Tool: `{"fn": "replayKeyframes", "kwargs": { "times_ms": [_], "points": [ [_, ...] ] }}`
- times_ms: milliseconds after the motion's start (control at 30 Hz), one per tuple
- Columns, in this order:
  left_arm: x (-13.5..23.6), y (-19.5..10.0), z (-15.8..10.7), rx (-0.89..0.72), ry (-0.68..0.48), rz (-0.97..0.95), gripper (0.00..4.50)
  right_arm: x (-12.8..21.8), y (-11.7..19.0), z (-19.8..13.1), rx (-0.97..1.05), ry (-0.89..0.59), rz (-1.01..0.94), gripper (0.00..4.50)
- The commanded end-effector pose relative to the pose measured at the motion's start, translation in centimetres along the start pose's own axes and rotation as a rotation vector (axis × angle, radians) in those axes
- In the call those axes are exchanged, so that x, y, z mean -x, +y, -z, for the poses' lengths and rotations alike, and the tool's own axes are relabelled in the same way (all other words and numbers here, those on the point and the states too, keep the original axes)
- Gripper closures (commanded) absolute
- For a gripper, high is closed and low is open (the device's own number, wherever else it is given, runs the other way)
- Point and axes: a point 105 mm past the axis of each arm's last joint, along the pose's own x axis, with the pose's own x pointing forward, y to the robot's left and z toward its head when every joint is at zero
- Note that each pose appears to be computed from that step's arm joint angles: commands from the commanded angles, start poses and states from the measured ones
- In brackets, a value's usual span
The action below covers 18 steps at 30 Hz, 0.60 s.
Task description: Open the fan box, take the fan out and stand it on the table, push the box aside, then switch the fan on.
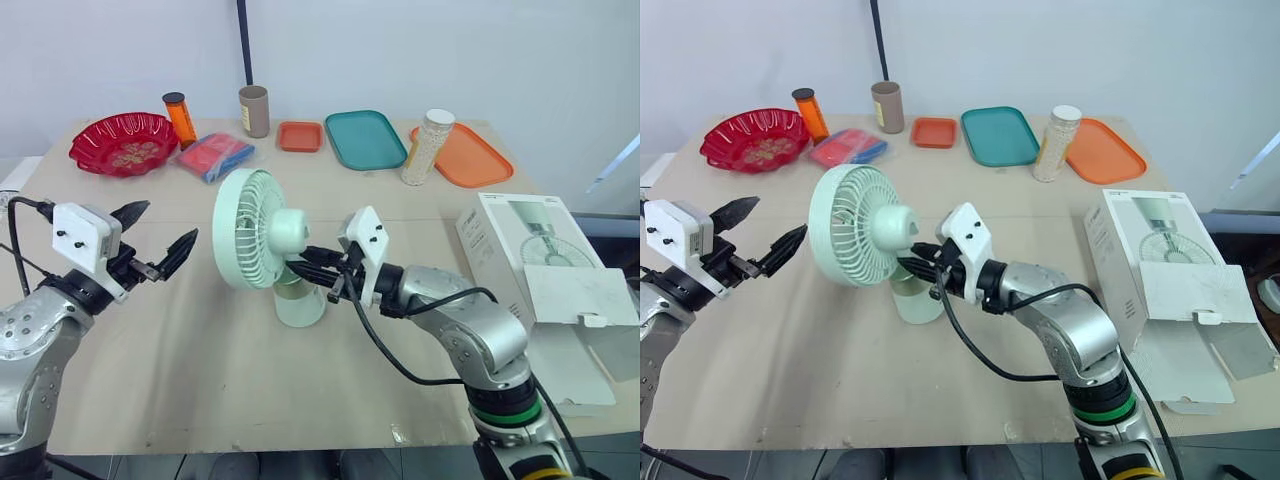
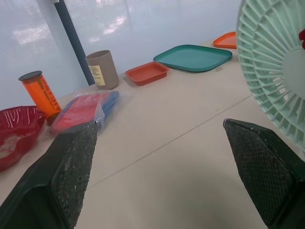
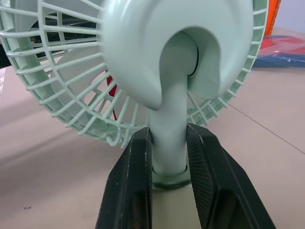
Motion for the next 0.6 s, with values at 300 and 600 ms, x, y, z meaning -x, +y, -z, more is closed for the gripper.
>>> {"fn": "replayKeyframes", "kwargs": {
  "times_ms": [300,600],
  "points": [
    [-0.2,-0.2,-0.6,-0.011,-0.027,-0.005,0.05,2.5,-1.0,0.9,0.040,0.063,0.042,3.58],
    [-0.3,-0.5,-0.3,0.001,-0.030,-0.012,0.05,2.6,-1.1,1.1,0.054,0.073,0.025,3.58]
  ]
}}
